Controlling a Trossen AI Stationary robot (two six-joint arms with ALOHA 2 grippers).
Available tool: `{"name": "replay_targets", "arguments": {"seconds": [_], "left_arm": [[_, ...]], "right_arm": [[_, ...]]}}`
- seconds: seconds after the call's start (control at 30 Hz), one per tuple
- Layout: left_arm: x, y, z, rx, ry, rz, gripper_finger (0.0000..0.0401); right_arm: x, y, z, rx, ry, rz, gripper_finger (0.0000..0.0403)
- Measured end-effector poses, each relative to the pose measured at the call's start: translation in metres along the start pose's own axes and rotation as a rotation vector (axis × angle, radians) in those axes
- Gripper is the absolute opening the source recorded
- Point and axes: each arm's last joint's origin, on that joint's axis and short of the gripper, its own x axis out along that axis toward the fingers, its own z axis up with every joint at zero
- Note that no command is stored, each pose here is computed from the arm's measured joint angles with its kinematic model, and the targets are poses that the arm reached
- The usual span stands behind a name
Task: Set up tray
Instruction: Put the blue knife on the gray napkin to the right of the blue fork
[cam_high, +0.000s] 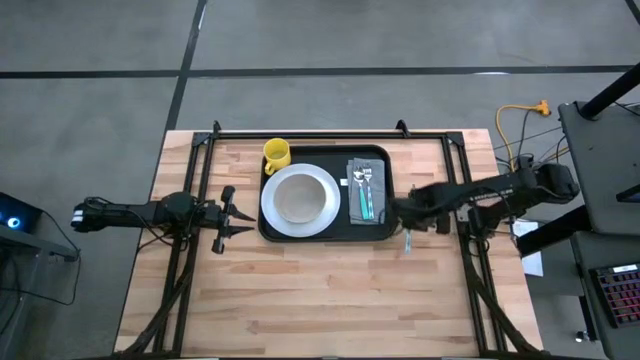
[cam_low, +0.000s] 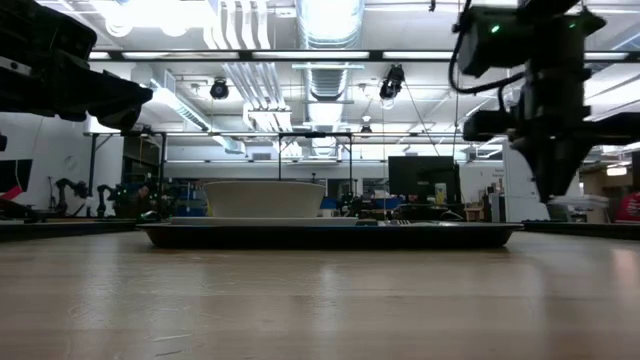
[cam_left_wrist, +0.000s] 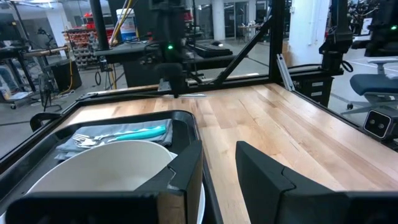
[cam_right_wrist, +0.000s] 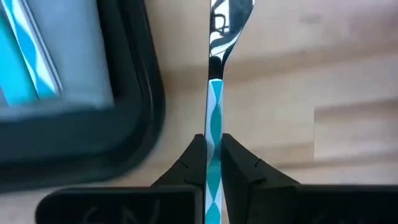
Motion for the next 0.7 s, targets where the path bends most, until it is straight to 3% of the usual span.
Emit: {"name": "replay_targets", "arguments": {"seconds": [0.33,0.7], "left_arm": [[0.000,0.000,0.000,0.000,0.000,0.000,0.0083],[0.000,0.000,0.000,0.000,0.000,0.000,0.0083]], "right_arm": [[0.000,0.016,0.041,-0.002,-0.022,0.119,0.0013],[-0.004,0.061,0.067,-0.084,-0.051,0.096,0.0013]]}}
